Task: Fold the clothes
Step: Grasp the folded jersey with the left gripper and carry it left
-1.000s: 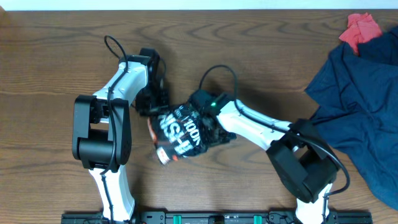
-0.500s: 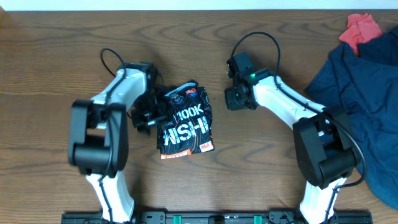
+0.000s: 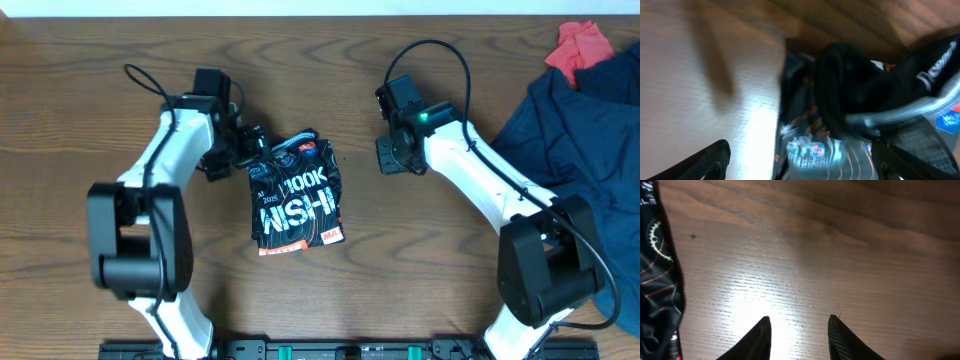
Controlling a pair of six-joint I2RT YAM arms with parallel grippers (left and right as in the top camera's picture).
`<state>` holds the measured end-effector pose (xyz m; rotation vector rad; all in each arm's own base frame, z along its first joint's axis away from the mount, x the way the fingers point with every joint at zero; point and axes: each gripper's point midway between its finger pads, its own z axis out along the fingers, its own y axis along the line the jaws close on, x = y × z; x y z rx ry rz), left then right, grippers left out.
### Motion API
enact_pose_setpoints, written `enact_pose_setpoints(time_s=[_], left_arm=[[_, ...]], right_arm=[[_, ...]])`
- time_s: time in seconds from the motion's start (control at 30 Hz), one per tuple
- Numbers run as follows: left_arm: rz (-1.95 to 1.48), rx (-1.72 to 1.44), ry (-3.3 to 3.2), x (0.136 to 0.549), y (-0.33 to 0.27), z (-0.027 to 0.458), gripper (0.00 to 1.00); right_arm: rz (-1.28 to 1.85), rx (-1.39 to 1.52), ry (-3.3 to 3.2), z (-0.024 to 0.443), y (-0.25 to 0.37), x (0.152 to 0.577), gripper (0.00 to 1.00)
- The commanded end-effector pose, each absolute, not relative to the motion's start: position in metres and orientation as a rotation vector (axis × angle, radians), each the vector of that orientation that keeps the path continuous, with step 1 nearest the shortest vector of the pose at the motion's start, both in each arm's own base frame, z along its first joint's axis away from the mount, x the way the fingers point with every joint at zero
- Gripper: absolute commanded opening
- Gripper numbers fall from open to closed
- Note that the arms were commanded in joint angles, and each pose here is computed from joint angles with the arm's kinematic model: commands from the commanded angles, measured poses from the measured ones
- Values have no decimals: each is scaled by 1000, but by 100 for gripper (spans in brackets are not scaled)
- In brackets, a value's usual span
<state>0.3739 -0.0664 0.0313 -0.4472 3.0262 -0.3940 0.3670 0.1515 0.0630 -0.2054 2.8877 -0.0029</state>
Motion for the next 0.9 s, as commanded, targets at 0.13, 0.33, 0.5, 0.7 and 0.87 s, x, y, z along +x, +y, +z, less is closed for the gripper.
enact_pose_setpoints(time_s=[0.13, 0.33, 0.5, 0.7, 0.87], left_arm=[[-579, -294, 3054, 379, -90, 0, 80], [-580, -222, 2996, 392, -91, 1, 13], [-580, -236, 2937, 407, -85, 4, 6], [-409, -665, 2781, 442, -5, 12, 6], [-396, -1033, 2528, 463, 89, 28, 6]], right_arm=[[-35, -211, 2883, 69, 145, 368, 35], [-36, -211, 2883, 69, 145, 368, 35], [-37, -211, 2886, 69, 145, 367, 34], [-45, -213, 2900, 68, 144, 364, 33], [-51, -216, 2910, 67, 143, 361, 33]])
